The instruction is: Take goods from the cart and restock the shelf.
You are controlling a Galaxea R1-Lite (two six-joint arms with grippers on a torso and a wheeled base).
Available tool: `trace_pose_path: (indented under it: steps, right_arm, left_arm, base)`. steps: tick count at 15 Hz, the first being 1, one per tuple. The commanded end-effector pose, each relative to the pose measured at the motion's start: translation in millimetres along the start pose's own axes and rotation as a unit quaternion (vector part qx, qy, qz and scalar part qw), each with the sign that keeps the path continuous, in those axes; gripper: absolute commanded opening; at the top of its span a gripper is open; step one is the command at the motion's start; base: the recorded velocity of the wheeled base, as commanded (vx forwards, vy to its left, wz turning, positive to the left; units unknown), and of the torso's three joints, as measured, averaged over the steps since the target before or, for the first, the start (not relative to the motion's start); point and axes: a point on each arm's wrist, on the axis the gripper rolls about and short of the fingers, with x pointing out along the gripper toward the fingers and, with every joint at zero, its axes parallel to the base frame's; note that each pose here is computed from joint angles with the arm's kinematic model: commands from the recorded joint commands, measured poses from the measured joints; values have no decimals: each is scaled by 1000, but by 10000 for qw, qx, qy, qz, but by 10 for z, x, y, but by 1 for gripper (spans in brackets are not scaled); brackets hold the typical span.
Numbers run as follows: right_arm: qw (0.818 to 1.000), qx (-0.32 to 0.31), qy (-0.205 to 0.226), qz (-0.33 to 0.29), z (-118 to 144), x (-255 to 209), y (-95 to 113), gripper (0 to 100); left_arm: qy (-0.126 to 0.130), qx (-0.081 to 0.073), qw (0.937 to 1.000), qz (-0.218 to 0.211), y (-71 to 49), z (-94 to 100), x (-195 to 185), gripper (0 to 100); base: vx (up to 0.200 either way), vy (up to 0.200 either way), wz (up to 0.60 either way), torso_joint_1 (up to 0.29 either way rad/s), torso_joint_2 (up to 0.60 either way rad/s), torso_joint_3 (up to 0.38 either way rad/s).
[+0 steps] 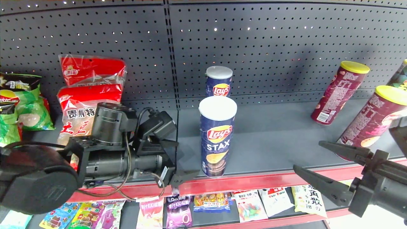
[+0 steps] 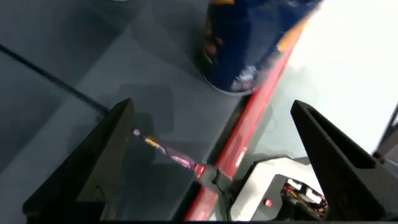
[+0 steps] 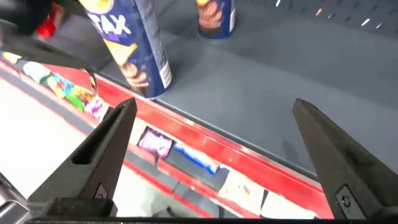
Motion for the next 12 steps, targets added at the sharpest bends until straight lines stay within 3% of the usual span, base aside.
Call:
trace_pose_path:
  steps: [1, 6, 9, 12]
  right_arm:
    - [9997, -1, -246, -13, 61, -96, -3, 100]
    - [9996, -1, -277, -13, 96, -73, -3, 100]
    - [9995, 7, -323, -14, 134, -57, -4, 100]
    - [9994, 8, -338, -14, 155, -42, -4, 100]
  left_arm:
    - [137, -36, 9999, -46, 36, -28, 170, 100]
    - [229, -7, 9997, -42, 33, -93, 145, 100]
    - [322, -25, 9988, 356, 124, -115, 139, 100]
    - [329, -20, 9987, 379, 153, -96, 209, 100]
  base:
    - [0, 0, 0, 0, 0, 0]
    - [0, 0, 0, 0, 0, 0]
    - [0, 0, 0, 0, 0, 0]
    - [0, 0, 0, 0, 0, 0]
